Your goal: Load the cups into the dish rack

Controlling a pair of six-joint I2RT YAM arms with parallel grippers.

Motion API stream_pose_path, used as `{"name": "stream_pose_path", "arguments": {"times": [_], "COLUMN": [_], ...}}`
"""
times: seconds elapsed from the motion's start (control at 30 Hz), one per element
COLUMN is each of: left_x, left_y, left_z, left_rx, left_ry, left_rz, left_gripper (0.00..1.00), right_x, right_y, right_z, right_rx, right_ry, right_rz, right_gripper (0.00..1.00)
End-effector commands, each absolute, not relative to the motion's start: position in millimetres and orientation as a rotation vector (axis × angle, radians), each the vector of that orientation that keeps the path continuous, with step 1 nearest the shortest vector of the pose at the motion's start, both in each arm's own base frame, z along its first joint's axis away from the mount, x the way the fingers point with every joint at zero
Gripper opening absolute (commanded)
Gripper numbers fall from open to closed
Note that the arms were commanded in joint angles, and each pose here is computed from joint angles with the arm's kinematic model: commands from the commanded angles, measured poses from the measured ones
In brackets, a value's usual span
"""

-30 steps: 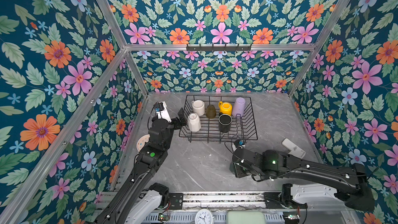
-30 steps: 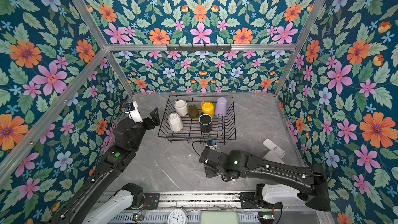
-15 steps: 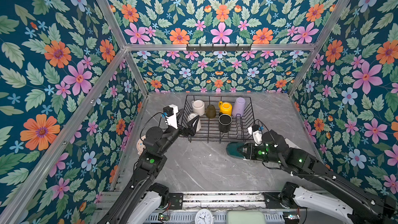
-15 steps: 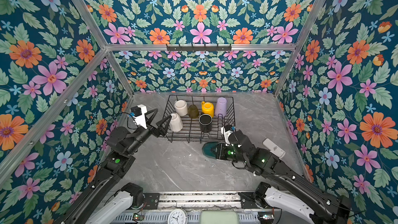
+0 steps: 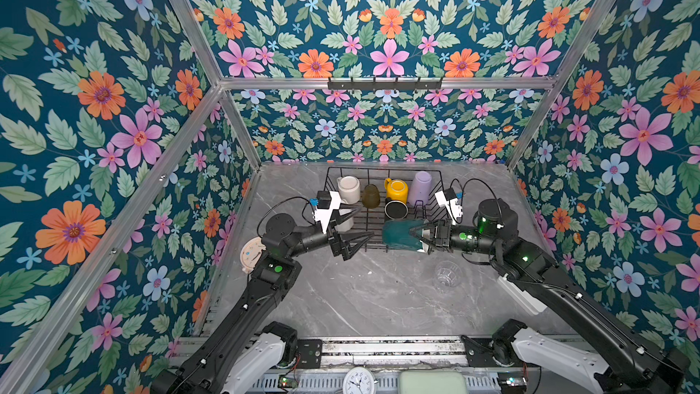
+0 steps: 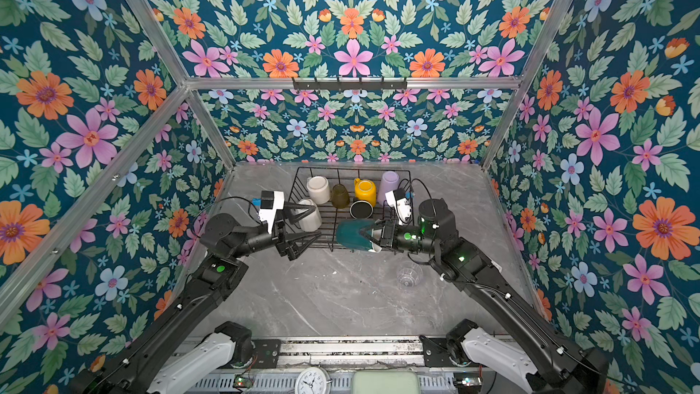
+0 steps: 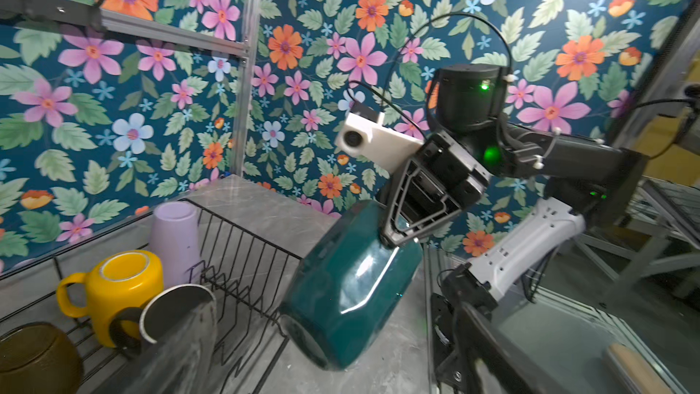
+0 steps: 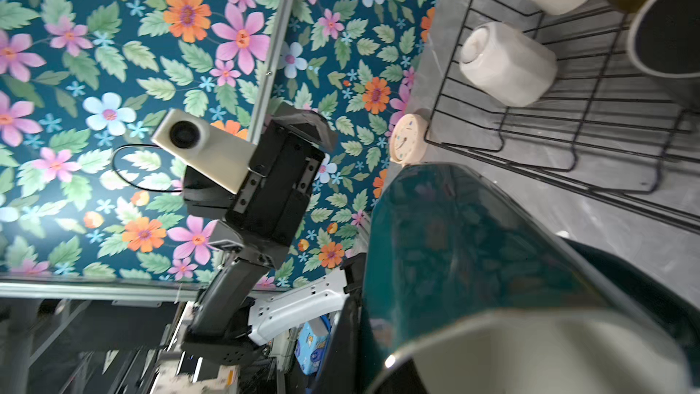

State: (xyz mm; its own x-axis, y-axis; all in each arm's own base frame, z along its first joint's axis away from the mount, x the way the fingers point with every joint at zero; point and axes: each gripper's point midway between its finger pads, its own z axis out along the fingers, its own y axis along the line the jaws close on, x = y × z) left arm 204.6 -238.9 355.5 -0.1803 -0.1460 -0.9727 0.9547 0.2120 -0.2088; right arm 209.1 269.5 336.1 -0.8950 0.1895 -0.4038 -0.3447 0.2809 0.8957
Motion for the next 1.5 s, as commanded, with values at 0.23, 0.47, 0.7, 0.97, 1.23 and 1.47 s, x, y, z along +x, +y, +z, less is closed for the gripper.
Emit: {"name": "stream_pose_path", "arguments": {"times": [0.23,0.47,0.7,0.97,1.23,1.47], "left_x": [183.5,179.6,178.2,179.8,182.7,176.7], "left_y": [-242.6,-242.2,-243.1,-243.9,-243.4,-243.4], "left_z": [359.8,360.2,356.7,354.7,354.0,359.2], "left_rx": [0.975,0.990,1.003,1.004,0.991,1.014], "left_ry": [1.289,1.282,1.289,1.295,1.303,1.278], "left_rz": [-1.294,-1.297,-1.310,-1.312,-1.291,-1.312], "left_gripper": [0.99,0.99,1.00,1.00,1.00,1.00], "right_x": [199.8,198.4,193.8,186.0,177.8,174.2], "right_y": [291.8,297.7,299.3,305.9,310.2,320.8], "right_z": [392.8,400.7,412.0,418.7,422.1,420.2], "right_rx": [-0.366,-0.401,-0.439,-0.493,-0.535,-0.578], "right_ry": [1.894,1.865,1.816,1.786,1.781,1.782], "right_rz": [1.897,1.978,2.037,2.084,2.092,2.124], "right_gripper": [0.00,0.00,0.00,0.00,0.00,0.00]}}
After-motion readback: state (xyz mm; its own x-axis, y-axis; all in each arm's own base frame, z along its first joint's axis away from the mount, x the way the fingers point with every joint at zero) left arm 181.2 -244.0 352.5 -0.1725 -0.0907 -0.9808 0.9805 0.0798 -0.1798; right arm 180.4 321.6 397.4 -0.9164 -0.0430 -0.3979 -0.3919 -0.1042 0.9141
